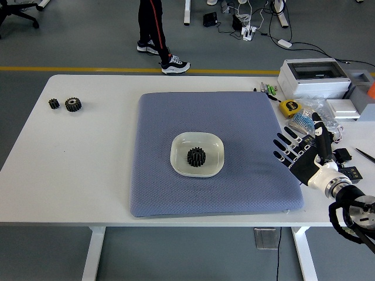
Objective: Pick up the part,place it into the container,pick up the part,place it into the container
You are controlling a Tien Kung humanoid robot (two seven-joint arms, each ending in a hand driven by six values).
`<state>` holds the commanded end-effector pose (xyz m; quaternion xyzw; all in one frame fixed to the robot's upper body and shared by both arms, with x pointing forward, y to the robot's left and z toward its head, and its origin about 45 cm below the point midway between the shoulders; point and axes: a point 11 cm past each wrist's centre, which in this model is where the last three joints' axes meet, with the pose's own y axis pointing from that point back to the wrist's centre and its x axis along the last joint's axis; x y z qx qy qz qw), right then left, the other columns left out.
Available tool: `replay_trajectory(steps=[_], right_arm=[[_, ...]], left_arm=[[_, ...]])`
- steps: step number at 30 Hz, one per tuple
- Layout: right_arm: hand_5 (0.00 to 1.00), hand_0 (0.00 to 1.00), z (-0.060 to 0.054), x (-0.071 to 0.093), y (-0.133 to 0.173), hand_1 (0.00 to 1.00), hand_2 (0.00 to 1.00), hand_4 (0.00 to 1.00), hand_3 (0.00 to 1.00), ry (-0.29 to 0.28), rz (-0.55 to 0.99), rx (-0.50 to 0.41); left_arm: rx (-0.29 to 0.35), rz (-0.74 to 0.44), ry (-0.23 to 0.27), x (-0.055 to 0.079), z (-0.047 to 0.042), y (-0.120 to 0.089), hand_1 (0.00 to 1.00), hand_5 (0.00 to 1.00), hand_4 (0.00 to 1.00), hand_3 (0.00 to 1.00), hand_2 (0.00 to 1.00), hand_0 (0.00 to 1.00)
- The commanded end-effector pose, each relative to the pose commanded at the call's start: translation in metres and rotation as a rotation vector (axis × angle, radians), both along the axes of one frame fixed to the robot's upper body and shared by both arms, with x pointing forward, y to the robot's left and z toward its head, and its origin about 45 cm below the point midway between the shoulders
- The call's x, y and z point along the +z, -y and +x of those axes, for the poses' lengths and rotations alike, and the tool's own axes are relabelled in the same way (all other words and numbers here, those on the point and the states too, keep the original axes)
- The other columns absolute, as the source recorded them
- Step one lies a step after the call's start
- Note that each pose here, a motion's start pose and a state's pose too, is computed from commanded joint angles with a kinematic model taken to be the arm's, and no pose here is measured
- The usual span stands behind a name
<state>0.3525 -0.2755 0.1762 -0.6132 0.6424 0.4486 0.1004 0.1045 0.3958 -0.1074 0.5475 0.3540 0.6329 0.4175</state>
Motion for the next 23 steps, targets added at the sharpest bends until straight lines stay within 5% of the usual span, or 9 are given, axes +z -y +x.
replay_trajectory(steps=[11, 17, 23], right_arm=[[0.762, 0.408, -0.003, -0.008, 0.026, 0.550, 0.772, 0.974, 0.766, 0.071, 0.050, -0.194], [0.763, 0.419, -0.013, -0.024, 0.028, 0.558, 0.773, 0.973, 0.765, 0.044, 0.055, -0.218], [0.765, 0.441, -0.013, -0.021, 0.022, 0.576, 0.777, 0.979, 0.766, 0.108, 0.012, -0.186]], left_arm=[[-0.004, 0.001, -0.004, 0.000, -0.0010, 0.000, 0.661, 0.530, 0.578, 0.558, 0.640, 0.658], [-0.004, 0.000, -0.003, 0.000, -0.0006, 0.000, 0.660, 0.529, 0.578, 0.558, 0.640, 0.658], [-0.005, -0.001, -0.001, 0.000, 0.0003, 0.001, 0.661, 0.528, 0.578, 0.558, 0.640, 0.658]])
